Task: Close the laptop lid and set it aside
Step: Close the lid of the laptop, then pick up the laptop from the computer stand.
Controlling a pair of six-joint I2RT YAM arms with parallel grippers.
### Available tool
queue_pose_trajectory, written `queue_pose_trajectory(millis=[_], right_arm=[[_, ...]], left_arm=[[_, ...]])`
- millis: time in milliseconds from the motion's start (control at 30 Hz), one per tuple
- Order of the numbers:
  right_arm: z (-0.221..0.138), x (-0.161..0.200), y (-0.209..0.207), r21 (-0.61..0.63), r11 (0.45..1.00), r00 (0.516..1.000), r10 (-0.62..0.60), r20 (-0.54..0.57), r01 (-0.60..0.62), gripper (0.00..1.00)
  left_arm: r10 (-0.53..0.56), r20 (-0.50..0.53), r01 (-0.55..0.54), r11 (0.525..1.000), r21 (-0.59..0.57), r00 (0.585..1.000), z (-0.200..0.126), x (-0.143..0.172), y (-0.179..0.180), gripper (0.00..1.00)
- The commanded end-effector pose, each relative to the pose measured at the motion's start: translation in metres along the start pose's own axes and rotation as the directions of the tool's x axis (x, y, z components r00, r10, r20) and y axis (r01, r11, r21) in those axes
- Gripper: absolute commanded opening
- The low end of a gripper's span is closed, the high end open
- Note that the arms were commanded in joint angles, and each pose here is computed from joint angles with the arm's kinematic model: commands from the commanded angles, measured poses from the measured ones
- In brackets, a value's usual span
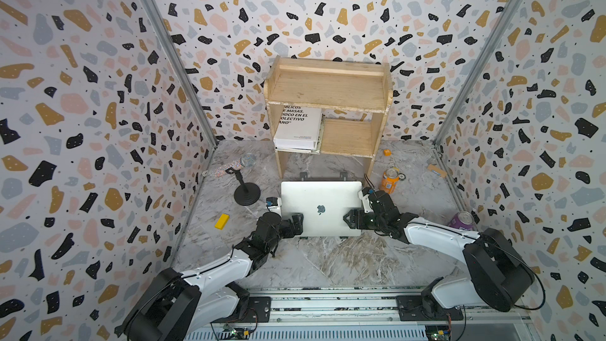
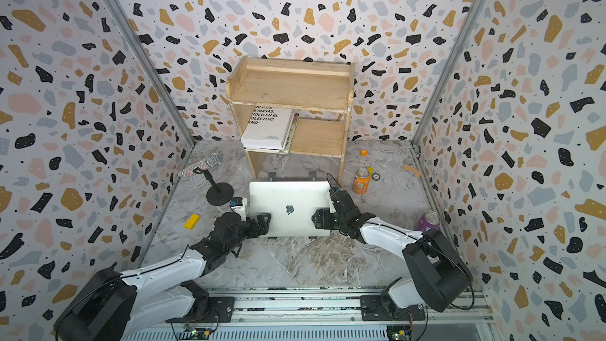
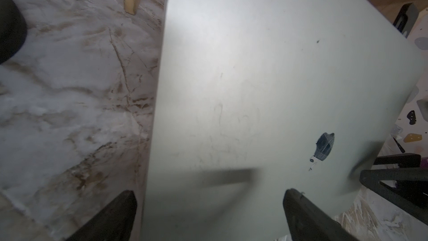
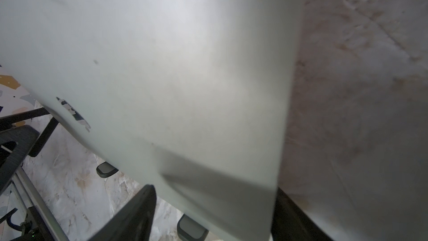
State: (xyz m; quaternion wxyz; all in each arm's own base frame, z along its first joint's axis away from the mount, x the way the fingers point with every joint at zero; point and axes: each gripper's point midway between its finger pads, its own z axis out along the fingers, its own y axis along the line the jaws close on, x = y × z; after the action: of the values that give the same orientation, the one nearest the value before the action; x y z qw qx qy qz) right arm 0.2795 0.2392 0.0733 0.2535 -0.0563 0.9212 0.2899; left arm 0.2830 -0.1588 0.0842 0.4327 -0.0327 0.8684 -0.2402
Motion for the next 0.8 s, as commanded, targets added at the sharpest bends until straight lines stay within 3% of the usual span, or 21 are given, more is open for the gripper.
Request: queue_pose_trajectory(millis=[0,500,767], right_arm=[[-0.005,-0.006,0.013,-0.058,0.998,1.0,0.0,0.025,0.002,0.77],[-0.005,0.005,0.005,-0.04,0.999,1.0,-0.009,0.006,0.009,0.74],[-0.005,-0.008,0.021,-0.091,0.996,1.0,-0.015,0.013,0.016,0.69]], left_arm=[[0.004,-0.001,-0.004,0.999,0.053,1.0,0.001,-0.001,-0.011,1.0],[0.005,-0.029,-0.002,0.997,0.082,1.0,0.006,0.005,-0.016,1.0],[-0.01,-0.029,0.015,0.989,0.148,1.0,0.007,-0.005,-0.034,0.99]])
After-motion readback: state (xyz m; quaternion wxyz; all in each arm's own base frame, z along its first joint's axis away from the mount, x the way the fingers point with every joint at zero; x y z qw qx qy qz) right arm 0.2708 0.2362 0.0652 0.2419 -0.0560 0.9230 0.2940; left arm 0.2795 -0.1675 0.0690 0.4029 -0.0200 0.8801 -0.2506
